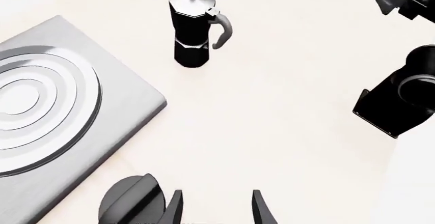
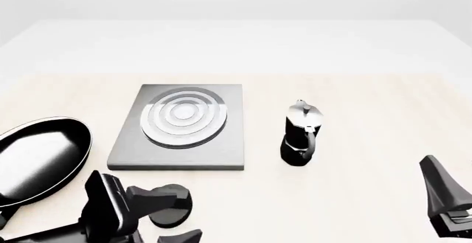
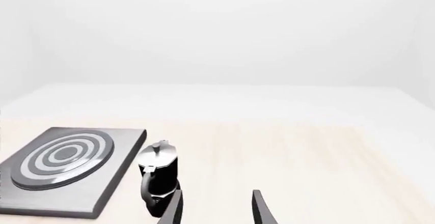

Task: Turn on the stove and put the frying pan on it.

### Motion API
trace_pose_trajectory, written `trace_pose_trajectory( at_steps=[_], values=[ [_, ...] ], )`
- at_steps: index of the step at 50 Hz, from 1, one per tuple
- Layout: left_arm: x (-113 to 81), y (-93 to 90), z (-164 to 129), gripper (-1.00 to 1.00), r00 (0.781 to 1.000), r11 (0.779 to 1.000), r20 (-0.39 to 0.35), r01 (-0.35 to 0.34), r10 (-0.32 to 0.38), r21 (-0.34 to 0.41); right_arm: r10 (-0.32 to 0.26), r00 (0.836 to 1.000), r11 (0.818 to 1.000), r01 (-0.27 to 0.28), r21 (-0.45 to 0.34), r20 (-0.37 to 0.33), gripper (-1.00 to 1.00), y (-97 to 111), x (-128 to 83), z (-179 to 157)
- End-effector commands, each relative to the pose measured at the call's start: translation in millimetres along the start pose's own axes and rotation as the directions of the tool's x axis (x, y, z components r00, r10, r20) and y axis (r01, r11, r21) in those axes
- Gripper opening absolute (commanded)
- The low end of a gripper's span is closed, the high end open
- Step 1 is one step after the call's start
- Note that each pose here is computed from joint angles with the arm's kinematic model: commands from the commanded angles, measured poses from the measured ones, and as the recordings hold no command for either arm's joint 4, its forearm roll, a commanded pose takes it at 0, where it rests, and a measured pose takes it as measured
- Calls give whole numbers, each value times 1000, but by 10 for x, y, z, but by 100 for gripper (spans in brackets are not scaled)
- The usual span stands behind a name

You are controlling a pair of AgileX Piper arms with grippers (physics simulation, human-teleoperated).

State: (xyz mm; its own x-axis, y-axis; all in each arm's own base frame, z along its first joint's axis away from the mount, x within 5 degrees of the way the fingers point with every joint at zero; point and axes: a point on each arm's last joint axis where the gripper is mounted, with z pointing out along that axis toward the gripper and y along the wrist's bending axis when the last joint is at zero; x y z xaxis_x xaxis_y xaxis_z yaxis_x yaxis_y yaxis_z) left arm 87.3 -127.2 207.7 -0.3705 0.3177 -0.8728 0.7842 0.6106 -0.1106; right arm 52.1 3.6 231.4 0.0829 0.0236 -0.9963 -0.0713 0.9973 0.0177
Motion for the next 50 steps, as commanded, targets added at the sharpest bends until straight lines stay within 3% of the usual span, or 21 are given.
trace_pose_trajectory(
  at_steps=[1,17,30,39,47,50],
  values=[
    [-141,-16,-274,100,999,1000,33,-4,4,3,5,1000,1000,-5,-4,6,100,2,-16,-2],
    [-246,93,-758,100,998,994,61,-10,17,-106,18,1000,1000,-17,-11,23,100,7,-72,-9],
    [-260,182,-1134,100,999,962,40,-9,20,-274,14,1000,1000,-13,-28,27,100,15,-86,-12],
    [-293,220,-1342,100,1000,912,-20,-19,12,-409,10,1000,999,-9,-47,27,100,25,-103,-15],
    [-260,327,-1397,100,994,825,-88,-2,-58,-566,8,999,998,-6,-63,31,100,33,-143,-23],
    [-261,346,-1413,100,993,805,-105,-13,-61,-593,5,999,998,-3,-64,33,100,34,-151,-25]
  ],
)
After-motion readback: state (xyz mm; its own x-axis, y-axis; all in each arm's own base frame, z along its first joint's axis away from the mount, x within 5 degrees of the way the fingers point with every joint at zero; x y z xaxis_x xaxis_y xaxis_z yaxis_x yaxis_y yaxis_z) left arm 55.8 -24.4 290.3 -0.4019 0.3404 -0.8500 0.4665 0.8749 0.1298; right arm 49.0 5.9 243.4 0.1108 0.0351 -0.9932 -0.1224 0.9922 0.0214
